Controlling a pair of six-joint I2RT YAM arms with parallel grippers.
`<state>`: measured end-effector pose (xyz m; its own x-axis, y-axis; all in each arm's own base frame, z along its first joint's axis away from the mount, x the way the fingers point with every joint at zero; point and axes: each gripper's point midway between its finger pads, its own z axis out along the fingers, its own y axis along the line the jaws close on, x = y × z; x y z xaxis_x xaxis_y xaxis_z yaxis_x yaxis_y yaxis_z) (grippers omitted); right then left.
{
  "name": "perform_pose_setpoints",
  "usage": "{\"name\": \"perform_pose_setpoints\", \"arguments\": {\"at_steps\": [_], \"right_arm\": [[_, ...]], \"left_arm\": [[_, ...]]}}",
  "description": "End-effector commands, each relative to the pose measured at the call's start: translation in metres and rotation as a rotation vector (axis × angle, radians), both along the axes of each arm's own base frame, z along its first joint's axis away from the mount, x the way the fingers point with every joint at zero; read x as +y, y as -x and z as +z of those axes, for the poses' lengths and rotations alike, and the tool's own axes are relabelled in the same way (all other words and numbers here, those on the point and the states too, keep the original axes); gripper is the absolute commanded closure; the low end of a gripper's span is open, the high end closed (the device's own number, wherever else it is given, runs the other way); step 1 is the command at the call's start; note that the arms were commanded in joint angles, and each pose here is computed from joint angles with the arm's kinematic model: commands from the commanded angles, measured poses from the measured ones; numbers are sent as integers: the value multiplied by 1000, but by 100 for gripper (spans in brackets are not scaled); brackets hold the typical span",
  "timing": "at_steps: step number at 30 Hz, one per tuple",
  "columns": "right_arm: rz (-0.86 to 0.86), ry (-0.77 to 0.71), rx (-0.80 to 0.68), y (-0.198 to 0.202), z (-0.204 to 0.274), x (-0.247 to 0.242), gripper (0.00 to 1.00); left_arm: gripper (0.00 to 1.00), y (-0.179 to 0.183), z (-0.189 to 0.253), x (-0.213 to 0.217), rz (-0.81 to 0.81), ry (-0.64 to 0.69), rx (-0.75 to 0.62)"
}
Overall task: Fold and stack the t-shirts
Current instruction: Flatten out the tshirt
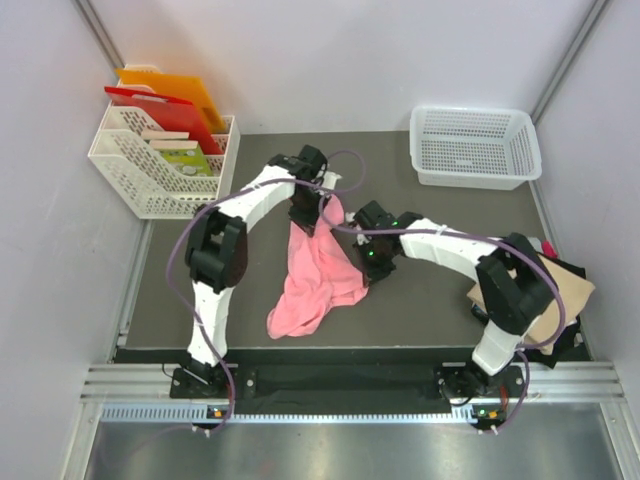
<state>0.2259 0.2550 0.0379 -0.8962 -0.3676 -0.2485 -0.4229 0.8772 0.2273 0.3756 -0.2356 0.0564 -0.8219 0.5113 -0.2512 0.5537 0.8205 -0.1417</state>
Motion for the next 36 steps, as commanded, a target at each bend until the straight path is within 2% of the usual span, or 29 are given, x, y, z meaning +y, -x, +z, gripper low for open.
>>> {"name": "perform_pose_setpoints", "arguments": {"at_steps": [1, 6, 12, 16, 19, 23, 24, 26, 28, 30, 31, 36], "right_arm": [[-134, -19, -148, -44, 57, -40, 100], [-281, -6, -178, -74, 70, -88, 100], [-349, 16, -191, -103, 75, -108, 100], [-386, 57, -148, -117, 65, -117, 100], [-401, 72, -149, -131, 59, -120, 100], [-437, 89, -139, -156, 46, -124, 100], [-443, 89, -132, -160, 43, -124, 100], [-457, 96, -122, -175, 36, -124, 100], [-453, 108, -92, -180, 25, -123, 100], [-449, 89, -103, -190, 31, -118, 100], [-443, 73, -96, -192, 30, -113, 100], [-415, 53, -81, -187, 28, -101, 100]], "left_arm": [[100, -11, 71, 63, 32, -14, -140], [100, 4, 90, 124, 109, -29, -129], [99, 44, 88, 151, 95, -58, -100], [98, 85, 61, 161, 95, -65, 0], [88, 111, 43, 163, 93, -56, 52], [66, 129, 20, 170, 92, -85, 90], [52, 131, 17, 171, 92, -91, 101], [40, 135, 12, 174, 90, -107, 111], [21, 127, 17, 178, 88, -130, 76], [15, 115, 26, 177, 87, -126, 37], [12, 97, 38, 173, 87, -112, -7], [7, 40, 64, 143, 116, -31, -71]]}}
